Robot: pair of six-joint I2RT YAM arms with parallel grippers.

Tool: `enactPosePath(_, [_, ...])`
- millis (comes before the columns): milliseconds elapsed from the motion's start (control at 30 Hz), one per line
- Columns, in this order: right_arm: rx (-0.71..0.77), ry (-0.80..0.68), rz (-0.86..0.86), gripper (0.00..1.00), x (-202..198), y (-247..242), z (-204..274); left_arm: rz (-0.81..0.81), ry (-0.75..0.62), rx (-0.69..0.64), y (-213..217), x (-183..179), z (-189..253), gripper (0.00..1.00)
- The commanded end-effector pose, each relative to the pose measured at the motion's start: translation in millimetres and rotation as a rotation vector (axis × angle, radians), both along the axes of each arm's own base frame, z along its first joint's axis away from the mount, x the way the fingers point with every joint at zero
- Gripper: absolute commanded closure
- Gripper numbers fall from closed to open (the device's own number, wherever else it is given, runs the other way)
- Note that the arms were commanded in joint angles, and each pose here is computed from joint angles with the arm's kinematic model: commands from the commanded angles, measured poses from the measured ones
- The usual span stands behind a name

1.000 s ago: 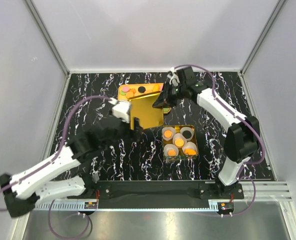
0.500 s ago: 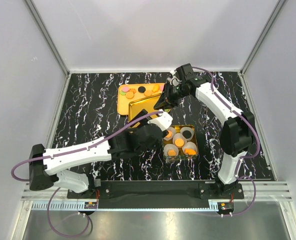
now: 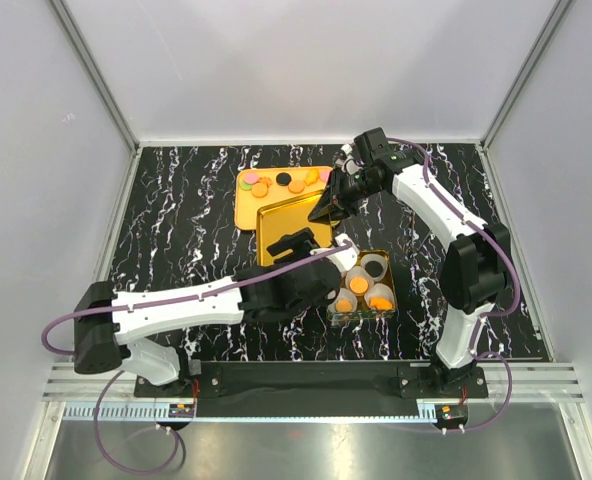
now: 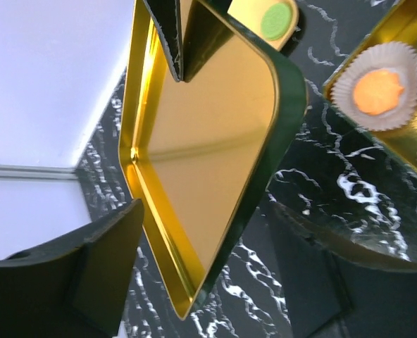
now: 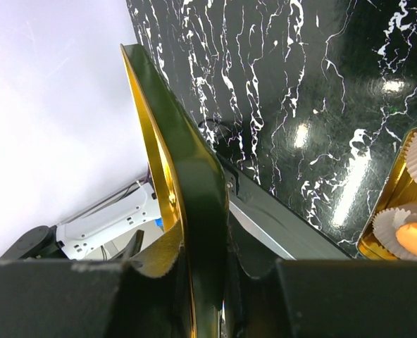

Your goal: Pack the cookies

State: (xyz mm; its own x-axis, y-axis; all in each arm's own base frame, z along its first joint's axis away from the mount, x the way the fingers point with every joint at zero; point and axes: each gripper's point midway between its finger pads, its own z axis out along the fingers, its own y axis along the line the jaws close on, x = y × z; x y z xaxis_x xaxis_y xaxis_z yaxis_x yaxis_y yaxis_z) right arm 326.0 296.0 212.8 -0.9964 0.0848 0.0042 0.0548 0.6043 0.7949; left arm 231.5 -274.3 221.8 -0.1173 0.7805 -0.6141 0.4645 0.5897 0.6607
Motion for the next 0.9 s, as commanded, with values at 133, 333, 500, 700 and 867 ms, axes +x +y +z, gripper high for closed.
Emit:
enactPosePath(133, [0.068,0.011,0.006,1.00,-11,0,24,0.061,-0.134,0.070,3,15,12,0.40])
enactPosePath(333, [0.079,-0.005,-0.007,0.92,-12,0,29,0.059,-0.168,0.100,1,17,18,0.87])
enactPosePath(500, [0.069,-0.043,-0.023,0.65,-11,-3,34,0.014,-0.151,0.051,-8,16,25,1.00])
enactPosePath(700, [0.003,-0.183,-0.151,0.32,14,-28,49,-0.091,-0.043,-0.110,-27,3,37,1.00])
enactPosePath(867, [-0.008,-0.287,-0.314,0.27,41,-70,74,-0.168,0.077,-0.206,-46,-10,35,1.00])
